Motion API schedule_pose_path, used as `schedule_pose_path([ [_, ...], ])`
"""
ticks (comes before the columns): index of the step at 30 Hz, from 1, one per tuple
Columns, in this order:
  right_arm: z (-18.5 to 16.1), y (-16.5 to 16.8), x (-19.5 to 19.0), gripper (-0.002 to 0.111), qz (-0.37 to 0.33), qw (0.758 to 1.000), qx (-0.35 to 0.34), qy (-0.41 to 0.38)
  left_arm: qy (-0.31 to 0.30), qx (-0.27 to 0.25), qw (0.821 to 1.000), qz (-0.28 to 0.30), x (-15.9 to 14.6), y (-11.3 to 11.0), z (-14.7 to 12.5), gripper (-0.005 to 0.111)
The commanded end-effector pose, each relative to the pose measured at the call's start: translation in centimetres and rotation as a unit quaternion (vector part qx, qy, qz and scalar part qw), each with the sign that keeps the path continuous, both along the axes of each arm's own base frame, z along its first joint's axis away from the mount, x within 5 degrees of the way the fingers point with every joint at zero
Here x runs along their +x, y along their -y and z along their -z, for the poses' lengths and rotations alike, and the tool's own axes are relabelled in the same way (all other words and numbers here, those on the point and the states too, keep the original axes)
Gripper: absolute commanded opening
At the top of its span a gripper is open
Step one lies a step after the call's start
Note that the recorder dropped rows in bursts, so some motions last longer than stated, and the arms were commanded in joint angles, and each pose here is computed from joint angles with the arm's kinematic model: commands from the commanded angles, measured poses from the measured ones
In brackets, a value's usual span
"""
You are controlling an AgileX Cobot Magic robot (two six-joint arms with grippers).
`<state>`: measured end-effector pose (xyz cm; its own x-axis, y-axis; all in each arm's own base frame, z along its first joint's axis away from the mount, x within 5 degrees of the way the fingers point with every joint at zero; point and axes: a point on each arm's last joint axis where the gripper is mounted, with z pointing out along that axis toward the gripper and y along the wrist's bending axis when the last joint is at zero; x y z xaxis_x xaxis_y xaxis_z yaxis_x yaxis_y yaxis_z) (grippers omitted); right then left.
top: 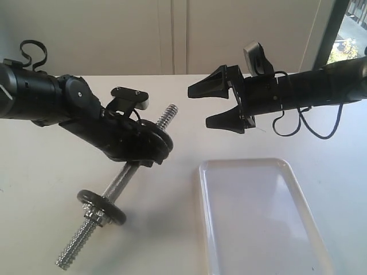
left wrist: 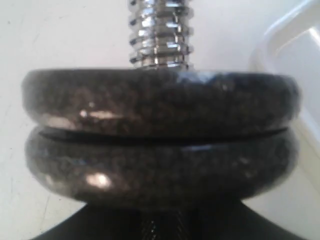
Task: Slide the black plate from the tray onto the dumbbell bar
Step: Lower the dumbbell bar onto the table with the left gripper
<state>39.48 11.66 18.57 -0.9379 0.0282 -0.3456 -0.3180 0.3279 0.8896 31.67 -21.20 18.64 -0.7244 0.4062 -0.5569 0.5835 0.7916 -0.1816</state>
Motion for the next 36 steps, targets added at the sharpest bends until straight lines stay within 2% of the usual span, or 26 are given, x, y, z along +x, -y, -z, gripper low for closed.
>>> schedule_pose_path([
  [1, -0.5, 0.3, 0.1, 0.101, 0.003, 1.000, 0.006, 0.007, 0.021, -0.032, 0.998, -0.043, 1.1, -0.1, -1.1, 0.000],
  [6, -0.5, 0.3, 0.1, 0.101, 0.003, 1.000, 0.006, 0.007, -0.002, -0.031, 0.997, -0.069, 1.5, 0.1, 0.7, 0.000],
  [11, -0.6, 0.3, 0.1, 0.101, 0.004, 1.000, 0.008, 0.007, -0.015, -0.046, 0.992, -0.115, 2.2, -0.9, 0.7, 0.000],
  [14, -0.6, 0.3, 0.1, 0.101, 0.004, 1.000, 0.008, 0.007, -0.016, -0.048, 0.991, -0.120, 2.3, -0.9, 0.7, 0.000],
  [33, -0.6, 0.3, 0.1, 0.101, 0.004, 1.000, 0.008, 0.007, -0.021, -0.022, 0.995, -0.091, 1.9, -1.1, 1.0, 0.000],
  [36, -0.6, 0.3, 0.1, 0.101, 0.004, 1.000, 0.008, 0.007, -0.022, -0.016, 0.996, -0.085, 1.9, -1.1, 1.0, 0.008],
])
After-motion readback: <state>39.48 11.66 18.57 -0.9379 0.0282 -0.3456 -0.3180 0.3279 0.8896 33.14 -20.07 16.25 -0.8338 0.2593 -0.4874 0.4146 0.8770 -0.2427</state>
